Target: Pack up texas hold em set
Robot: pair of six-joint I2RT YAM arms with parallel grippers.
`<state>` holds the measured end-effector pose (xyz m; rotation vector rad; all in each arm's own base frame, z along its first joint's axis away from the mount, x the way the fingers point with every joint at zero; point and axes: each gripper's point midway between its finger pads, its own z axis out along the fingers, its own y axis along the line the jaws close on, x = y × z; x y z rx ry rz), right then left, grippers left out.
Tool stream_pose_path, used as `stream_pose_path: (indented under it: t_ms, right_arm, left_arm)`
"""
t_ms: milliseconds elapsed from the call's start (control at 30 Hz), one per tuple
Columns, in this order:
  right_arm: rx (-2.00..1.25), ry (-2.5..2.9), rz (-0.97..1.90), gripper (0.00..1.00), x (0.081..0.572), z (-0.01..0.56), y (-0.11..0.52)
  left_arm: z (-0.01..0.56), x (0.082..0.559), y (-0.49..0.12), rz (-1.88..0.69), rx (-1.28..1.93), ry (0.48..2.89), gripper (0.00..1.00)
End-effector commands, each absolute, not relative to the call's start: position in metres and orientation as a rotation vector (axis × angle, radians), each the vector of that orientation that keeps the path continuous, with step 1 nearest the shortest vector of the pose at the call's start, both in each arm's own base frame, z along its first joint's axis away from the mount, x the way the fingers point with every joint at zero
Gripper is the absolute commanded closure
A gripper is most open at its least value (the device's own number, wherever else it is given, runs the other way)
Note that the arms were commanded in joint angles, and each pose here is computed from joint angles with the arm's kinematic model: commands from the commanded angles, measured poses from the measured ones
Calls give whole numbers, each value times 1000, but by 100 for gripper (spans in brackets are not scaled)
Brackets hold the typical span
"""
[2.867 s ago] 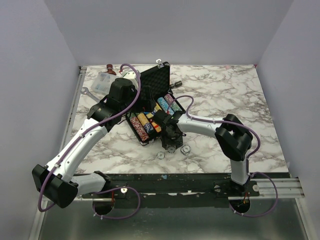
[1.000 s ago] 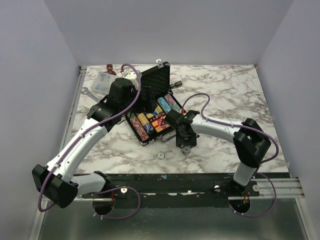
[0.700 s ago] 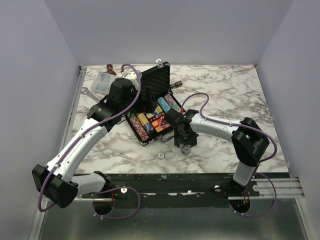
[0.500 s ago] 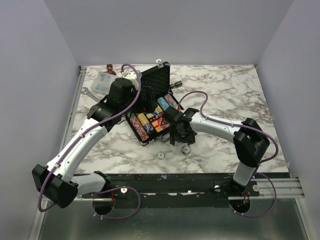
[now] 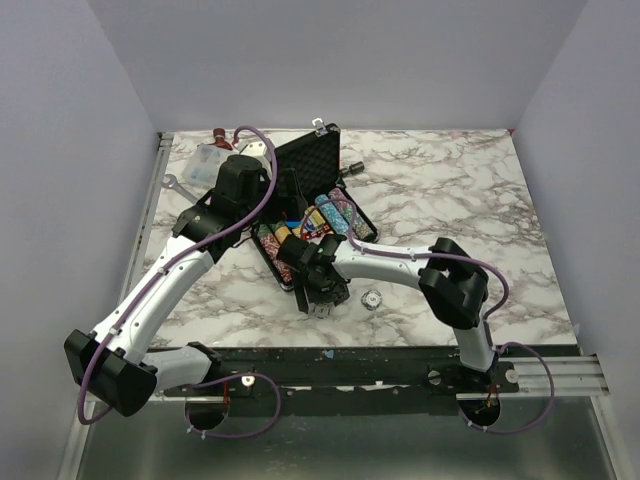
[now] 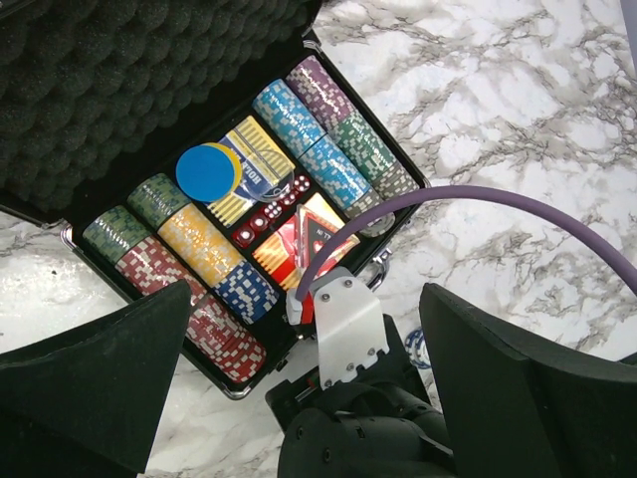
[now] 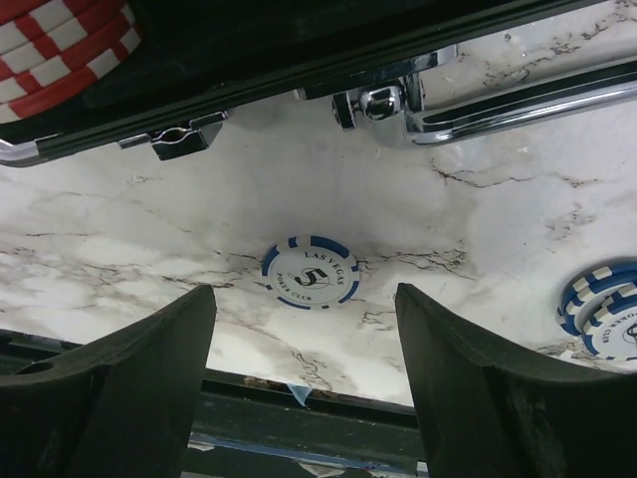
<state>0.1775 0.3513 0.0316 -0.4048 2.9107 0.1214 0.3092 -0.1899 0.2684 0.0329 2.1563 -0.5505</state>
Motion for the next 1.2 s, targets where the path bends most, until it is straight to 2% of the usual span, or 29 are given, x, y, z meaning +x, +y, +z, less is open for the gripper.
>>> stream_pose_path:
  t_ms: [0, 133, 267, 867, 1167]
  right_arm:
    - [-409, 2920, 144, 24, 181, 33, 359]
    - [-399, 2940, 131, 27, 177, 25, 360]
    - [-385, 2945, 78, 37, 178, 21, 356]
    - [-383, 2994, 60, 41, 164, 0, 351]
    - [-362, 2994, -35, 50, 165, -10, 339]
  left_arm:
    - [286, 310, -184, -546, 1, 2116, 4]
    - [286, 310, -184, -542, -2, 2114, 3]
    - [287, 309, -185, -552, 6, 2114, 4]
    - [285, 308, -189, -569, 22, 2120, 3]
    - [285, 307, -190, -578, 29, 2123, 4]
